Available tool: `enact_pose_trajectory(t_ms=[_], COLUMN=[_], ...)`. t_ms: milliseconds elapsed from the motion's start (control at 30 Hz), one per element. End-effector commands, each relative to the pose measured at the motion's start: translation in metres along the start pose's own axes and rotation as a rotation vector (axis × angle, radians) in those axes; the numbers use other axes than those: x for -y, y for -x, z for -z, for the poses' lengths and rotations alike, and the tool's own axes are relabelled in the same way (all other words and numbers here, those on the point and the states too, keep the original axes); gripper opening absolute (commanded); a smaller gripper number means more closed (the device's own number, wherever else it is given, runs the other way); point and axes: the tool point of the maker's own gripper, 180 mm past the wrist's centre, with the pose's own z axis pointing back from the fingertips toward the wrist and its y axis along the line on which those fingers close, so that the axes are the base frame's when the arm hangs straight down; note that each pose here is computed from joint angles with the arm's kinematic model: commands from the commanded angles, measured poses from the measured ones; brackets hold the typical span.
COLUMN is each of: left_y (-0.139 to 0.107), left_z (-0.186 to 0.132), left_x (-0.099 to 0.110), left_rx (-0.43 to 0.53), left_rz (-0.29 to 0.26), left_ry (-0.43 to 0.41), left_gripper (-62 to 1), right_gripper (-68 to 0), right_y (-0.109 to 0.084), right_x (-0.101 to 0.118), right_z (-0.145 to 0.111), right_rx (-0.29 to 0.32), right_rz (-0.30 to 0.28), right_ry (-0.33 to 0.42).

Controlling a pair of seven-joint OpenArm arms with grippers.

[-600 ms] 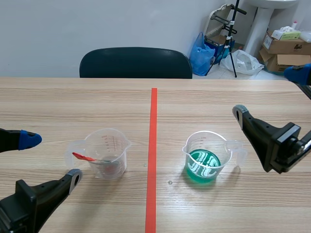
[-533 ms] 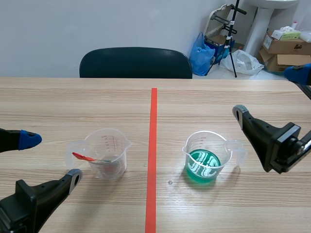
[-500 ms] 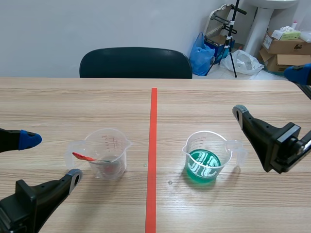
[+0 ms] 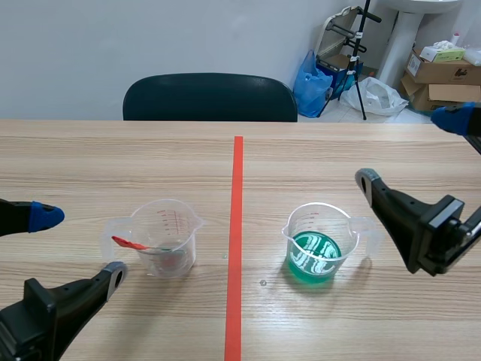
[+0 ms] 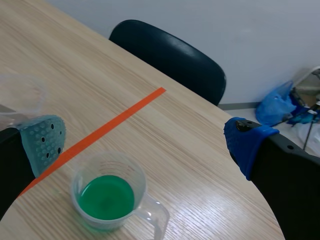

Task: Do the redox reaction experiment

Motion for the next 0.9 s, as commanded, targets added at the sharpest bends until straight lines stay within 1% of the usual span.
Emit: enact_pose_trajectory(t_ms=[0,167,300,333,367,467,667,767,867], left_y=[-0.007,-0.007,-0.007,-0.007,-0.007,-0.007,-0.007,-0.007,-0.003], left_z=[0.0,0.0,0.0,0.0,0.0,0.0,0.0,-0.001,-0.002], left_x=[0.004,0.004,0.004,0.004,0.004,0.004,0.004,0.004,0.003], left_rx=[0.028,0.028,0.028,0.028,0.028,0.028,0.028,0.026,0.012], left_rz=[-0.005,-0.005,-0.005,-0.005,-0.005,-0.006,-0.005,-0.004,0.005], left_ry=[0.01,0.01,0.01,0.01,0.01,0.009,0.01,0.01,0.0], left_gripper=[1.4,1.4,1.4,1.4,1.4,1.4,1.4,1.4,1.4], right_gripper=[0.4,0.4,0.4,0.4,0.4,0.4,0.4,0.4,0.4], right_y=[-0.009,-0.009,-0.009,-0.009,-0.006,-0.005,-0.012,-0.013,-0.015], right_x=[0.0,0.0,-0.003,-0.006,-0.009,-0.014,-0.026,-0.036,-0.05], right_z=[0.001,0.001,0.002,0.004,0.005,0.011,0.023,0.029,0.035], right_rx=[0.029,0.029,0.029,0.026,0.01,0.0,0.032,0.039,0.05], right_rz=[-0.005,-0.006,-0.002,-0.001,0.003,0.007,0.012,-0.005,-0.014], right_ry=[-0.008,-0.008,-0.023,-0.036,-0.049,-0.067,-0.109,-0.143,-0.195])
